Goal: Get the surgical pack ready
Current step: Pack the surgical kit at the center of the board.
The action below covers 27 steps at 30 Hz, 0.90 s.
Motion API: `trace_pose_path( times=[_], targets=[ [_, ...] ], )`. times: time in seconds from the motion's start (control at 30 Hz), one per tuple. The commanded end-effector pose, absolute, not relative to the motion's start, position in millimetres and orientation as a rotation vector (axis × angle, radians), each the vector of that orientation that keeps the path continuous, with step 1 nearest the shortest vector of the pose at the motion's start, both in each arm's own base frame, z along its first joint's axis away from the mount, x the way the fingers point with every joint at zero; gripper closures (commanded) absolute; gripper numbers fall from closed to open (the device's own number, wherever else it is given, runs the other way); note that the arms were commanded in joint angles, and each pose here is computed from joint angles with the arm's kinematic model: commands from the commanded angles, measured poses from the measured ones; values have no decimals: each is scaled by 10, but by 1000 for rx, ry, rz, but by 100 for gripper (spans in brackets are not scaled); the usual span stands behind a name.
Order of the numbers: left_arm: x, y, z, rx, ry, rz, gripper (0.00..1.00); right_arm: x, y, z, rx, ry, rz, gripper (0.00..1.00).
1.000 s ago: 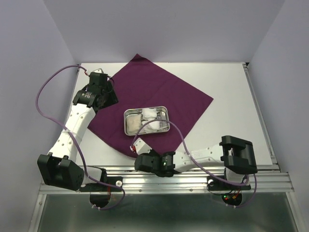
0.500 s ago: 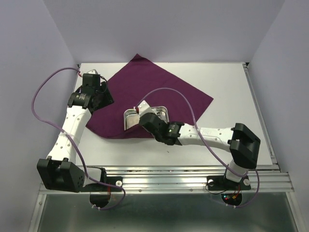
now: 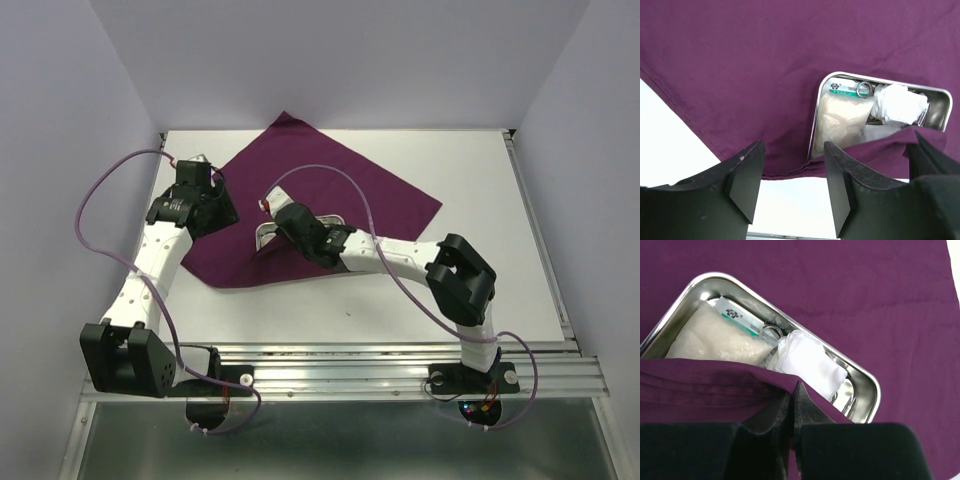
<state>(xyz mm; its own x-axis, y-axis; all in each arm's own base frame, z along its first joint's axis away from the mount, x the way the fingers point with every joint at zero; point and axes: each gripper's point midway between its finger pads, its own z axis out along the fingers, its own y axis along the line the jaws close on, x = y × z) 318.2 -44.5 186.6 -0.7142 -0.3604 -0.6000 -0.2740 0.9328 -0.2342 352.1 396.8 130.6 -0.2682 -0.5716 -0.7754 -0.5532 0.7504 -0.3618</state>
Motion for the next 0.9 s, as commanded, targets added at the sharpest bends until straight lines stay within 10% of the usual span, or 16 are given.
trace_pose_path(
  times=[0.0, 0.17, 0.87],
  targets=[
    [3234, -465, 1790, -427, 2405, -185, 39, 3874, 4180, 1760, -765, 1820, 66, 91],
    [3222, -483, 1619, -437, 2440, -188, 39, 4273, 4086, 1725, -677, 1841, 67, 46],
    [3296, -774, 1469, -307, 2501, -231, 38, 3929, 3587, 1758, -311, 2217, 603, 41]
  ],
)
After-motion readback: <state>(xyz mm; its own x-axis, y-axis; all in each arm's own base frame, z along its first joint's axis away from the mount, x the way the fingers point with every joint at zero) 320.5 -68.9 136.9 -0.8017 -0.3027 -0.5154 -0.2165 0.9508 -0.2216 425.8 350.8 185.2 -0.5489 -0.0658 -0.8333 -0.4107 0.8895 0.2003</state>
